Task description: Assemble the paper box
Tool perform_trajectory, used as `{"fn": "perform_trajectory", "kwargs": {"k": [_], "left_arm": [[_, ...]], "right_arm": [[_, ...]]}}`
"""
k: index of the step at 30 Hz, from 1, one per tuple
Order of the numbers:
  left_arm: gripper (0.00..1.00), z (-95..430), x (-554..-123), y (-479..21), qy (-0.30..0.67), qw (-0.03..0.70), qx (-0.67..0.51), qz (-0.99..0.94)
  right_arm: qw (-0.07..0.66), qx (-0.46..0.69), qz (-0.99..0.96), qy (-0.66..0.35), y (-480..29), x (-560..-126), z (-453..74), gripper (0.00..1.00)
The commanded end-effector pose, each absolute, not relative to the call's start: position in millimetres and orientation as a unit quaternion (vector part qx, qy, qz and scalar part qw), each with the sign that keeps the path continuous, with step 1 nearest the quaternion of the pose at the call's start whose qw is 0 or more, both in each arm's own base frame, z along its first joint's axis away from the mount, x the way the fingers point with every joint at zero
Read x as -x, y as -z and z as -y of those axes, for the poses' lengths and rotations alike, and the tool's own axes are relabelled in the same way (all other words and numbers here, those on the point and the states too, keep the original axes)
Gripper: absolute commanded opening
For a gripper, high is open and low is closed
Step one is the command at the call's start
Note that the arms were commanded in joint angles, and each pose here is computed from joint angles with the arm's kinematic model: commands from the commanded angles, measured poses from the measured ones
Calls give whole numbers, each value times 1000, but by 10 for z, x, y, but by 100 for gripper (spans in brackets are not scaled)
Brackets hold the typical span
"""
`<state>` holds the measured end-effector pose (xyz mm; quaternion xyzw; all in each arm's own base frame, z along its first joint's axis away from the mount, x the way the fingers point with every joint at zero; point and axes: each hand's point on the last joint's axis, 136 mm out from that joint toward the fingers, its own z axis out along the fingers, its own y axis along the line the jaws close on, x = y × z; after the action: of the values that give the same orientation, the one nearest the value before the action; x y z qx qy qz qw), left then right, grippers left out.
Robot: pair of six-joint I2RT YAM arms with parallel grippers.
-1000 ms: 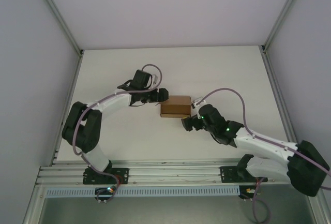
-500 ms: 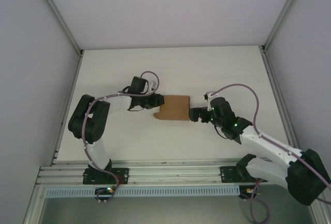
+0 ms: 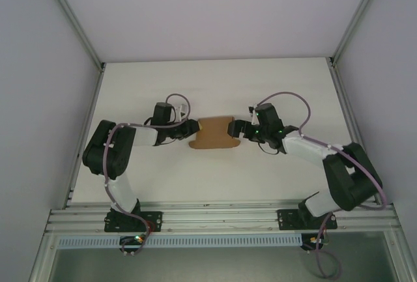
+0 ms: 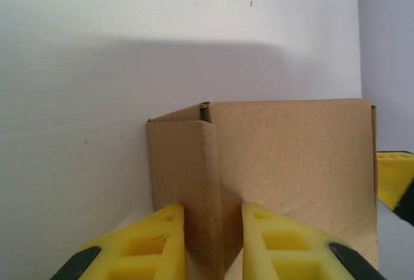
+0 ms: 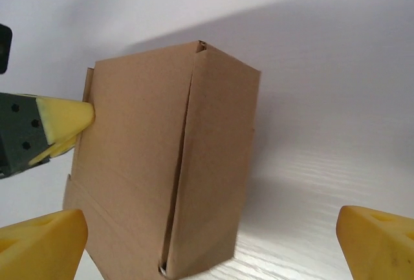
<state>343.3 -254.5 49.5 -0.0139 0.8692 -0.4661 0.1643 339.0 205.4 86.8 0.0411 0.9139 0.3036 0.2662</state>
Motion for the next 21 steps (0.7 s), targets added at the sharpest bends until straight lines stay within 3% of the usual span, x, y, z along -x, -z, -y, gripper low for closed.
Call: {"fn": "perform_trajectory", "kwargs": {"k": [1, 11, 21], "left_arm": [[22, 2412, -3351, -223, 464, 139, 55, -873], [21, 2371, -3331, -187, 468, 146, 57, -870], [26, 2408, -3479, -725, 475, 216, 11, -853]], "right_arm": [[241, -40, -897, -370, -927, -3474, -2301, 99], [186, -44, -864, -466, -791, -3666, -2686, 85], [206, -50, -823, -527, -1054, -3747, -2729, 45]]}}
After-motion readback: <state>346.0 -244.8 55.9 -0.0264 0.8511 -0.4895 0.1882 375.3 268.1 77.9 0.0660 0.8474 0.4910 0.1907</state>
